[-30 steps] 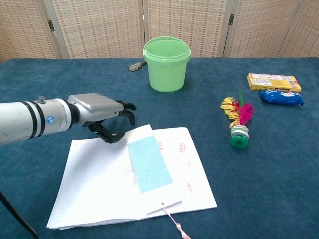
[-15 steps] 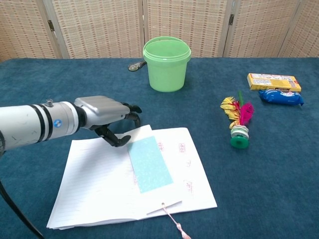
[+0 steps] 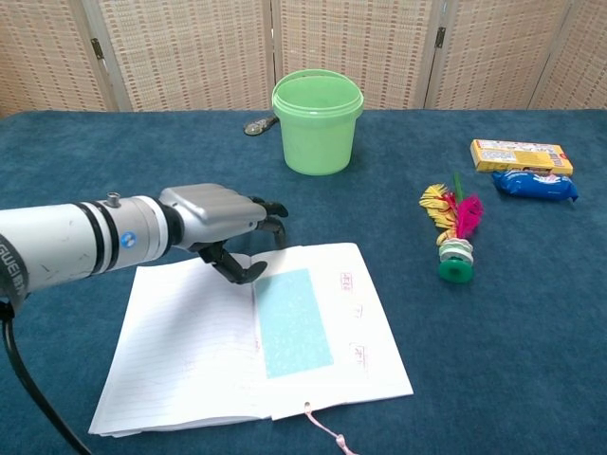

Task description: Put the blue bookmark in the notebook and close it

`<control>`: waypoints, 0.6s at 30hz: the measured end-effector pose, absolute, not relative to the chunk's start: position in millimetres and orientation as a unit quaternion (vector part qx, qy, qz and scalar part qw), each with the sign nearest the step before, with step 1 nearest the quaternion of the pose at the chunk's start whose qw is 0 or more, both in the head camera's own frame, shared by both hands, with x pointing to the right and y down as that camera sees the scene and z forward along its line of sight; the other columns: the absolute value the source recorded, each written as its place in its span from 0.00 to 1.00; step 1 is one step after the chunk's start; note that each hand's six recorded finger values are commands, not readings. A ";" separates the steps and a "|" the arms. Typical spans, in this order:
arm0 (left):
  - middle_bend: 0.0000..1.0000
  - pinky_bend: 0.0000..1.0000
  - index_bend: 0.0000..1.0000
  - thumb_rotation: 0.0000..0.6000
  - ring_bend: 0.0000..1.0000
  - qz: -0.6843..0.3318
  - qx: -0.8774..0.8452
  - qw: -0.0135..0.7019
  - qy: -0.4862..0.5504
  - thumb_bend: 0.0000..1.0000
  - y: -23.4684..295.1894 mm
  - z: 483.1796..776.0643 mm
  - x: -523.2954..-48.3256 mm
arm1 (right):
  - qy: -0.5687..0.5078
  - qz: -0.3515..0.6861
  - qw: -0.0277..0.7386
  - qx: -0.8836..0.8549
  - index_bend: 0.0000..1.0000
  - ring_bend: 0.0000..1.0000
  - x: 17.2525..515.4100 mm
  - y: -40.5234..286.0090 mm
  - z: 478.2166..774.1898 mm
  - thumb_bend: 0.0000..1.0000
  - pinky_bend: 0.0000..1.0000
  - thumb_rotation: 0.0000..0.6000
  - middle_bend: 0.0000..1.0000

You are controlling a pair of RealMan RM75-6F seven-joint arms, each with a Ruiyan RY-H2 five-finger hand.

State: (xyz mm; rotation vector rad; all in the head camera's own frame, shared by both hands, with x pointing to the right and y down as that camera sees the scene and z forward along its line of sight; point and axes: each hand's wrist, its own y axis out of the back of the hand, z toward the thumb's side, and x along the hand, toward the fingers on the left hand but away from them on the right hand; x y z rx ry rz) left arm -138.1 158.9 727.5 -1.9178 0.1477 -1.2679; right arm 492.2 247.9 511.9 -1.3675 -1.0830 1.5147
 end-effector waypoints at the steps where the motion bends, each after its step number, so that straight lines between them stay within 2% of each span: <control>1: 0.03 0.14 0.24 0.60 0.00 -0.502 -0.761 0.407 0.059 0.55 158.6 726.9 -138.4 | -0.429 0.600 0.404 -0.542 0.16 0.09 492.2 247.8 511.9 0.26 0.14 1.00 0.09; 10: 0.03 0.14 0.21 0.63 0.00 -0.473 -0.768 0.426 0.068 0.55 159.4 704.8 -141.7 | -0.426 0.596 0.406 -0.547 0.16 0.09 489.2 245.9 513.9 0.26 0.14 1.00 0.09; 13: 0.03 0.14 0.18 0.74 0.00 -0.452 -0.774 0.438 0.066 0.53 165.4 693.5 -140.2 | -0.425 0.594 0.406 -0.549 0.16 0.09 487.7 245.7 514.9 0.26 0.14 1.00 0.09; 15: 0.03 0.14 0.16 0.84 0.00 -0.433 -0.782 0.445 0.062 0.48 172.8 684.4 -137.8 | -0.424 0.594 0.407 -0.550 0.16 0.09 487.1 246.0 515.0 0.26 0.14 1.00 0.09; 18: 0.03 0.14 0.13 0.88 0.00 -0.407 -0.793 0.449 0.056 0.41 184.5 672.2 -133.4 | -0.424 0.594 0.407 -0.549 0.16 0.09 486.8 246.4 514.6 0.26 0.14 1.00 0.09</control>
